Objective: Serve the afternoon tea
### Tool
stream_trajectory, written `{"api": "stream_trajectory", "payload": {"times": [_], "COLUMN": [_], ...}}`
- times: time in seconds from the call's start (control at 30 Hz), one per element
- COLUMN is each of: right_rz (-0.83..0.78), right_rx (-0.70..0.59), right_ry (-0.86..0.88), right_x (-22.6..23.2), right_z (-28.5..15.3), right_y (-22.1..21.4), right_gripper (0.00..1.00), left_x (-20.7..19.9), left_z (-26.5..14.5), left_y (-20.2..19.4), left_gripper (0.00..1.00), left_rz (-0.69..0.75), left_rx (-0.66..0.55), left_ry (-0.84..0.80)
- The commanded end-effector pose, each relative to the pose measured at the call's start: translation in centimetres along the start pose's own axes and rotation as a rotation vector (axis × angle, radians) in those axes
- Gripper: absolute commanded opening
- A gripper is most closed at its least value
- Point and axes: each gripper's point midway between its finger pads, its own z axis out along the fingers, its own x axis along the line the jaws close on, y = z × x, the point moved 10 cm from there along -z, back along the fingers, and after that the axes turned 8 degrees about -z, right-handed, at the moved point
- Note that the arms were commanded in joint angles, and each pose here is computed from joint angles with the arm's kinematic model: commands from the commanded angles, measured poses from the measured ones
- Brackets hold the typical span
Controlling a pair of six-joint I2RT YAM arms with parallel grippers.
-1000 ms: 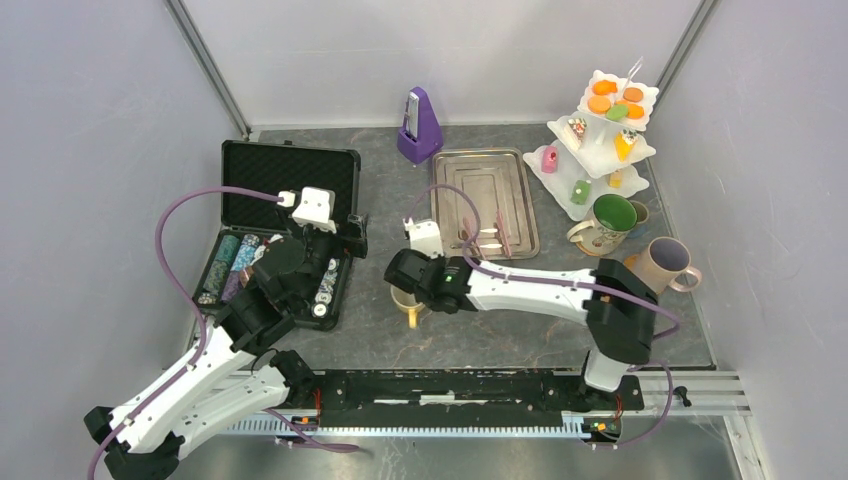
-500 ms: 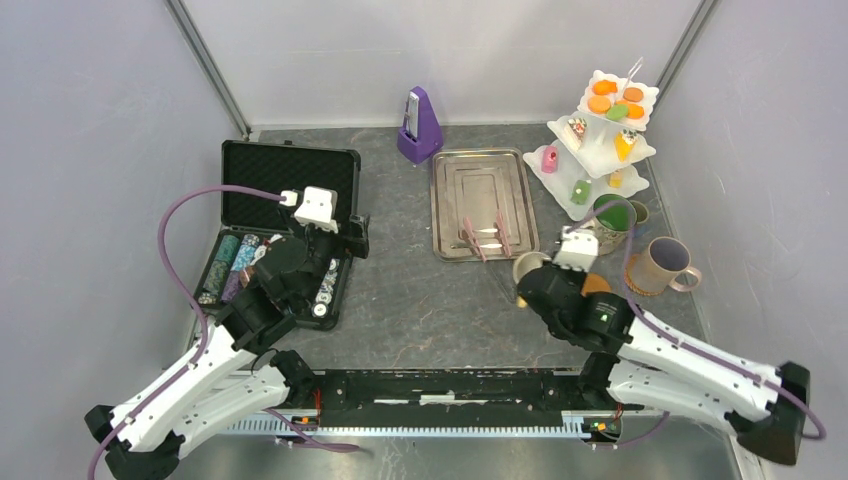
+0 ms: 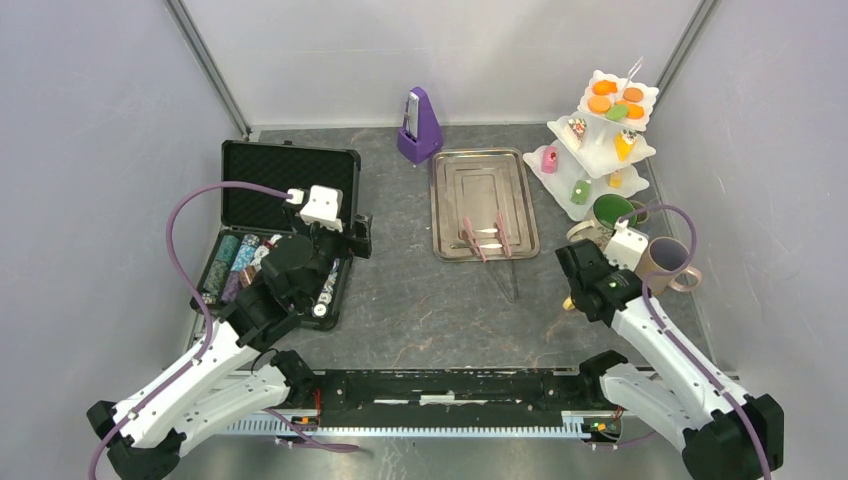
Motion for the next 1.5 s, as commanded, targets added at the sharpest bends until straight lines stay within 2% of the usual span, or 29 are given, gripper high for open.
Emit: {"api": "stream_trajectory", "payload": {"times": [0.0, 0.37, 0.73, 0.8, 0.93, 1.07, 1.1, 1.13, 1.2, 1.3, 1.47], "right_rz": [0.145, 0.189, 0.175, 0.173, 0.157, 0.144, 0.144, 0.145, 0.11, 0.027, -0.061], "right_rx": [-0.054, 0.032, 0.076, 0.088, 0.071, 0.005, -0.012, -0.035, -0.093, -0.196, -0.405], "right_ry": [0.049, 0.102, 0.05, 0.049, 0.067, 0.098, 0.11, 0.129, 0.197, 0.322, 0.499], "right_x": [0.1, -0.8, -1.1, -1.1, -1.3, -2.1, -2.3, -2.6, -3.0, -3.6, -5.3], "right_z": [-0.8, 1.7, 3.0, 3.1, 2.6, 1.1, 0.7, 0.1, -1.0, -3.3, -8.5], "right_y": [4.0, 3.3, 1.8, 1.6, 2.5, 4.6, 5.0, 5.7, 7.1, 10.0, 16.0], "right_gripper": [0.0, 0.0, 0.01, 0.1, 0.37, 0.79, 0.87, 0.92, 0.98, 0.98, 0.98], "left_x": [-0.1, -0.2, -0.3, -0.3, -0.4, -0.4, -0.4, -0.4, -0.4, -0.4, 0.2], "left_z": [-0.1, 0.0, 0.0, 0.0, 0.1, 0.1, 0.1, 0.2, 0.1, -0.5, -3.5], "left_y": [0.6, 0.6, 0.6, 0.6, 0.5, 0.5, 0.6, 0.6, 0.9, 2.7, 9.9], "left_gripper": [0.99, 0.99, 0.99, 0.99, 0.99, 0.99, 0.99, 0.99, 0.99, 1.0, 1.0], "left_rz": [-0.021, -0.024, -0.026, -0.027, -0.026, -0.024, -0.024, -0.024, -0.031, -0.072, -0.14], "left_rx": [-0.029, -0.026, -0.022, -0.022, -0.019, -0.017, -0.019, -0.018, -0.021, -0.038, -0.128], "left_ry": [0.001, -0.013, -0.022, -0.022, -0.022, -0.021, -0.021, -0.02, -0.015, -0.019, -0.065]}}
